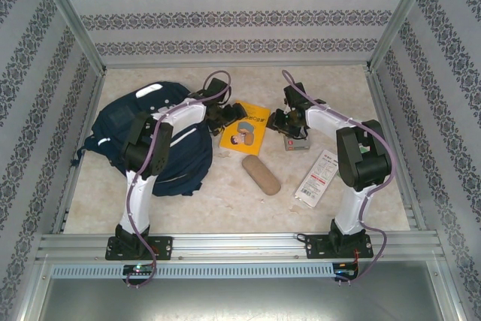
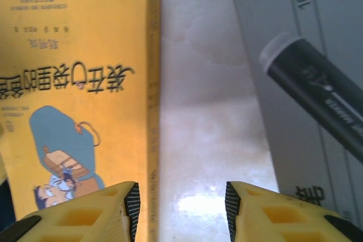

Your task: Pack books, pencil case, and school supplies into a backpack

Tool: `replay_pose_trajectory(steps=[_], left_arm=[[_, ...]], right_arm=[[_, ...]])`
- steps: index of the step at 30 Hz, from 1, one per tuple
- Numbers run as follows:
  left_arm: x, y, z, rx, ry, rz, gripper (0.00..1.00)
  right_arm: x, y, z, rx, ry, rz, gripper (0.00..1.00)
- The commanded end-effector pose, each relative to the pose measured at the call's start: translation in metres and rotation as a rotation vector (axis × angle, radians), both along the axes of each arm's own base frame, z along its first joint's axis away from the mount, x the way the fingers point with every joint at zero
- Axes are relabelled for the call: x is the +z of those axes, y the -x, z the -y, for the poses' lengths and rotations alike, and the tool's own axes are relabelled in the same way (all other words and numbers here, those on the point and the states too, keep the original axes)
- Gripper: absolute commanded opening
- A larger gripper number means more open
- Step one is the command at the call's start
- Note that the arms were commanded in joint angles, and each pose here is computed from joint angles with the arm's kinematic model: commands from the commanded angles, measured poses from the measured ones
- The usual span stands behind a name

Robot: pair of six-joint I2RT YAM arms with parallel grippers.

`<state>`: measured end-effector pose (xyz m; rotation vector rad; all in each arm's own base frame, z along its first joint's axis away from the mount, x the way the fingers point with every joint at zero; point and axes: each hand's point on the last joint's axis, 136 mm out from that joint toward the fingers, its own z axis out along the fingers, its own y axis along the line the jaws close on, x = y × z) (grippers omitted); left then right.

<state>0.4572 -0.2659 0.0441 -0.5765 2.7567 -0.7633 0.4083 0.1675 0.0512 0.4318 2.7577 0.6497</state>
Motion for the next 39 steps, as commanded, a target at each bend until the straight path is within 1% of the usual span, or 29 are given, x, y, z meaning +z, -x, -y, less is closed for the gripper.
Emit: replay_pose_trajectory(steps=[1,4,7,10,11,14,16,17,19,23,26,27,29,31,35,39], left_arm=[[0.001,0.023,0.028,-0.058,0.039,-0.04,0.88],[-0.001,0.025,0.019,-0.078,-0.024,-0.032,0.83],[-0.002,0.028,0.011,-0.119,-0.086,-0.027,0.72],[-0.006,0.03,0.003,-0.153,-0.142,-0.031,0.7],[-0.008,0.031,0.002,-0.161,-0.151,-0.034,0.68],[-0.016,0.035,-0.001,-0.177,-0.168,-0.051,0.57],[-0.02,0.038,-0.002,-0.185,-0.175,-0.06,0.51],[-0.023,0.039,-0.004,-0.184,-0.182,-0.066,0.46],[-0.026,0.041,-0.008,-0.183,-0.201,-0.078,0.32],[-0.036,0.047,-0.009,-0.192,-0.208,-0.104,0.23],[-0.044,0.05,-0.009,-0.194,-0.206,-0.126,0.19],[-0.045,0.052,-0.008,-0.195,-0.202,-0.131,0.17],[-0.048,0.054,-0.008,-0.196,-0.196,-0.138,0.16],[-0.049,0.054,-0.006,-0.203,-0.189,-0.141,0.15],[-0.047,0.053,-0.002,-0.222,-0.176,-0.14,0.14],[-0.045,0.05,-0.003,-0.231,-0.185,-0.133,0.13]], right_arm=[[0.0,0.004,-0.012,0.012,-0.055,0.005,0.47],[-0.004,0.003,-0.018,0.018,-0.089,0.007,0.47],[-0.013,0.003,-0.024,0.028,-0.088,-0.004,0.48],[-0.022,0.006,-0.022,0.028,-0.046,-0.022,0.47],[-0.023,0.007,-0.02,0.026,-0.03,-0.019,0.47],[-0.028,0.008,-0.011,0.018,0.027,-0.02,0.47],[-0.031,0.009,-0.008,0.025,0.04,-0.023,0.47],[-0.031,0.009,-0.009,0.03,0.037,-0.025,0.47],[-0.035,0.009,-0.014,0.05,0.017,-0.031,0.47],[-0.041,0.01,-0.025,0.083,-0.025,-0.045,0.47],[-0.047,0.012,-0.028,0.098,-0.032,-0.058,0.48],[-0.048,0.012,-0.031,0.106,-0.05,-0.06,0.47],[-0.044,0.013,-0.04,0.13,-0.105,-0.052,0.47],[-0.03,0.012,-0.052,0.156,-0.188,-0.015,0.46],[0.015,0.008,-0.077,0.218,-0.377,0.082,0.44],[0.056,0.007,-0.088,0.261,-0.506,0.161,0.42]])
